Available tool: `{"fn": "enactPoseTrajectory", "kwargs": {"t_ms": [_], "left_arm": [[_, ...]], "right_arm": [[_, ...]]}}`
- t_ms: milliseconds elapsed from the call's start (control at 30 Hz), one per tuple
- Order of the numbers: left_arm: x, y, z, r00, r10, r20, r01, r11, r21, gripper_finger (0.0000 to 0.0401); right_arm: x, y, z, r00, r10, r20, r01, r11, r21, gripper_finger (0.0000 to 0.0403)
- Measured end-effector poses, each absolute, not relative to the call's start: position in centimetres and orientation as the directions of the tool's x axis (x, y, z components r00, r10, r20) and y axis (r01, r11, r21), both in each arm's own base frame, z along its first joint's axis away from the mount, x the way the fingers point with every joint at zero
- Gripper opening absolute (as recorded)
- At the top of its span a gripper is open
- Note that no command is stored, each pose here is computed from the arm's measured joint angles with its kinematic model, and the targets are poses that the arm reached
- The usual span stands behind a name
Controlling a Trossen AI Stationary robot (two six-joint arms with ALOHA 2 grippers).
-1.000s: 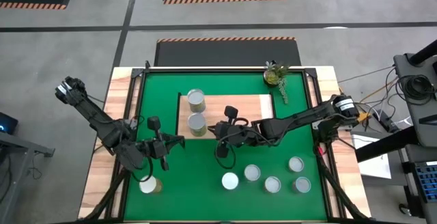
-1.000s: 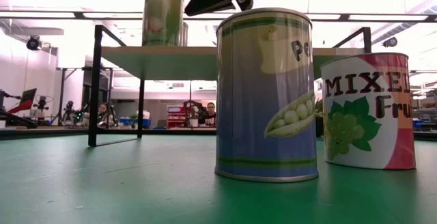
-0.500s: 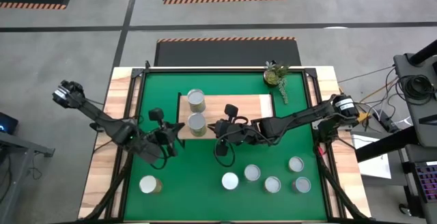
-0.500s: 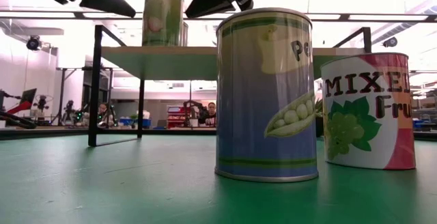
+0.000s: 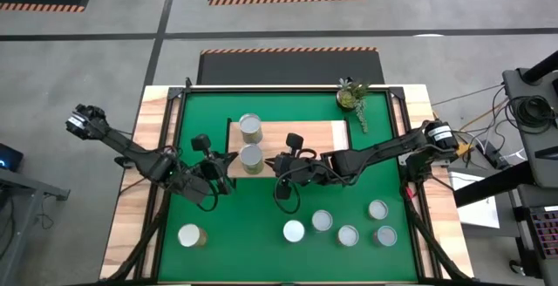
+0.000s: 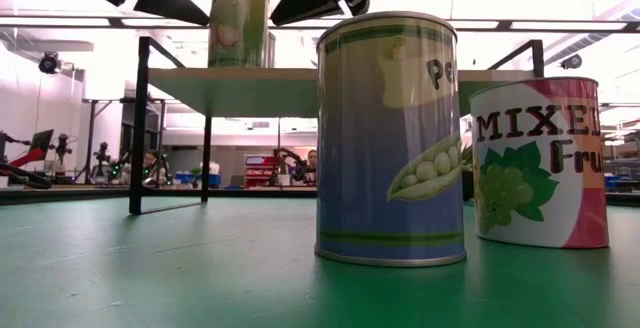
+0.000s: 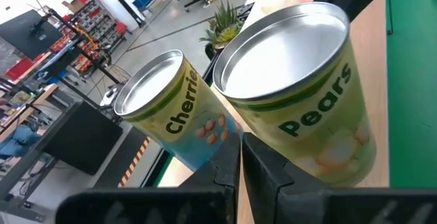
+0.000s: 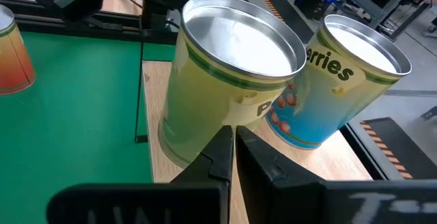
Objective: Pick and place cans onto a shelf
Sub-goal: Put the canned pears on the shelf
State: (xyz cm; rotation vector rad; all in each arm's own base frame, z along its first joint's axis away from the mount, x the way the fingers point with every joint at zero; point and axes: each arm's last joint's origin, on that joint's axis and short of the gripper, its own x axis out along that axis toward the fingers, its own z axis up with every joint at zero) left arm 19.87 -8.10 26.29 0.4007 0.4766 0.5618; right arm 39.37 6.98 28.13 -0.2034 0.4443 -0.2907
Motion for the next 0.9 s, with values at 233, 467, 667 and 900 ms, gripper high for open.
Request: {"fn": "enactPoseTrajectory", "kwargs": {"t_ms": [233,467,667,900], "left_arm": [[20.33,-7.90,25.95,0.730,0.603,-0.321,-0.417,0.765,0.490,0.0000],[20.49,-7.99,25.92,0.733,0.602,-0.318,-0.416,0.766,0.490,0.0000],[20.61,-8.05,26.08,0.740,0.597,-0.309,-0.417,0.768,0.486,0.0000],[20.63,-8.09,26.05,0.747,0.583,-0.319,-0.403,0.779,0.480,0.0000]], "right_arm": [[39.37,6.98,28.15,0.864,-0.318,-0.391,0.236,0.941,-0.244,0.0009],[39.47,7.01,28.35,0.874,-0.314,-0.372,0.235,0.941,-0.243,0.0009],[39.58,7.29,28.38,0.898,-0.223,-0.380,0.159,0.968,-0.193,0.0009],[39.62,7.19,28.43,0.899,-0.225,-0.375,0.158,0.967,-0.201,0.0009]]}}
